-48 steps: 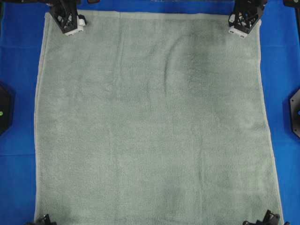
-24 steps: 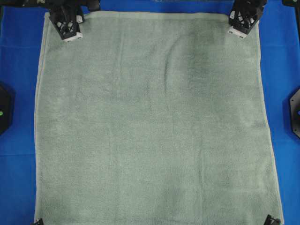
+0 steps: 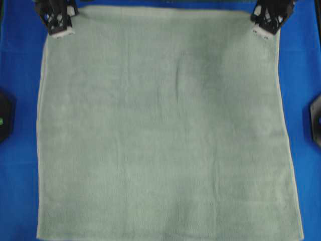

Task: Fold a bath towel.
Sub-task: 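Lift the far corners and pull them toward the near edge, folding in half, then release the corners and move both grippers to the folded edge's ends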

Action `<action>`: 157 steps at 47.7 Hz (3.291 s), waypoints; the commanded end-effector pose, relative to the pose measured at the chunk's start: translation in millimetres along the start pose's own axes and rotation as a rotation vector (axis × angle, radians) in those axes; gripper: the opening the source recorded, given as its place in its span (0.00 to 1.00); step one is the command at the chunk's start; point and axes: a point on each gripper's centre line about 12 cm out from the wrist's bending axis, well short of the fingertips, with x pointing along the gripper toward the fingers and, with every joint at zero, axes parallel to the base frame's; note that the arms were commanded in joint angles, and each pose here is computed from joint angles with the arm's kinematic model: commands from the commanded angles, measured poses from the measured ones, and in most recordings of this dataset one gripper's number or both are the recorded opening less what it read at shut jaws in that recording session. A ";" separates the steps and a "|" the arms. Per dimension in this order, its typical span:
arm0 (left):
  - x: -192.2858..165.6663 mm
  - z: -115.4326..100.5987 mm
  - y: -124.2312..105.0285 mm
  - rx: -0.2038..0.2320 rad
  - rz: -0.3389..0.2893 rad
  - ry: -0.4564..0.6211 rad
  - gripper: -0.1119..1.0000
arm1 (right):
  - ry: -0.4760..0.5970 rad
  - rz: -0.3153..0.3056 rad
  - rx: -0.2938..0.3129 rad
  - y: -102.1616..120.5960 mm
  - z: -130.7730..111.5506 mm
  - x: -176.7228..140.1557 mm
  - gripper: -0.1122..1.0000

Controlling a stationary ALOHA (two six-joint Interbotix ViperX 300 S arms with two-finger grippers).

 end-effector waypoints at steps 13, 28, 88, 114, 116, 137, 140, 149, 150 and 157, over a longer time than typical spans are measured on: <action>-9.7 -8.4 -47.1 -0.107 -0.056 0.004 0.14 | 0.012 0.060 0.025 52.1 -14.2 -13.1 0.16; -37.7 -20.5 -187.0 -0.132 -0.257 -0.041 0.14 | -0.010 0.240 0.027 180.3 -80.5 -52.9 0.16; -92.9 -77.0 -453.2 0.076 -0.498 0.117 0.14 | 0.144 0.405 -0.077 456.2 -221.6 -100.5 0.16; -110.7 -49.0 -428.9 0.071 -0.453 0.087 0.85 | 0.103 0.274 -0.066 429.0 -205.0 -113.3 0.68; -116.6 -47.3 -421.5 0.077 -0.435 0.090 0.82 | 0.084 0.282 -0.061 423.2 -198.4 -120.2 0.65; -128.2 -34.9 -293.5 0.034 -0.198 -0.012 0.80 | 0.015 0.155 0.093 300.0 -151.7 -105.5 0.65; -121.8 -35.7 -274.0 0.002 -0.177 -0.008 0.80 | 0.009 0.137 0.100 282.2 -146.1 -99.9 0.65; -105.2 -40.7 -236.2 -0.011 -0.142 -0.010 0.80 | 0.013 0.092 0.089 244.7 -132.6 -86.6 0.65; -103.7 -41.0 -235.4 -0.007 -0.143 -0.011 0.81 | 0.016 0.089 0.087 242.3 -131.3 -85.3 0.65; -96.0 -39.8 -236.5 -0.003 -0.154 -0.017 0.81 | 0.037 0.106 0.068 238.3 -127.5 -78.8 0.65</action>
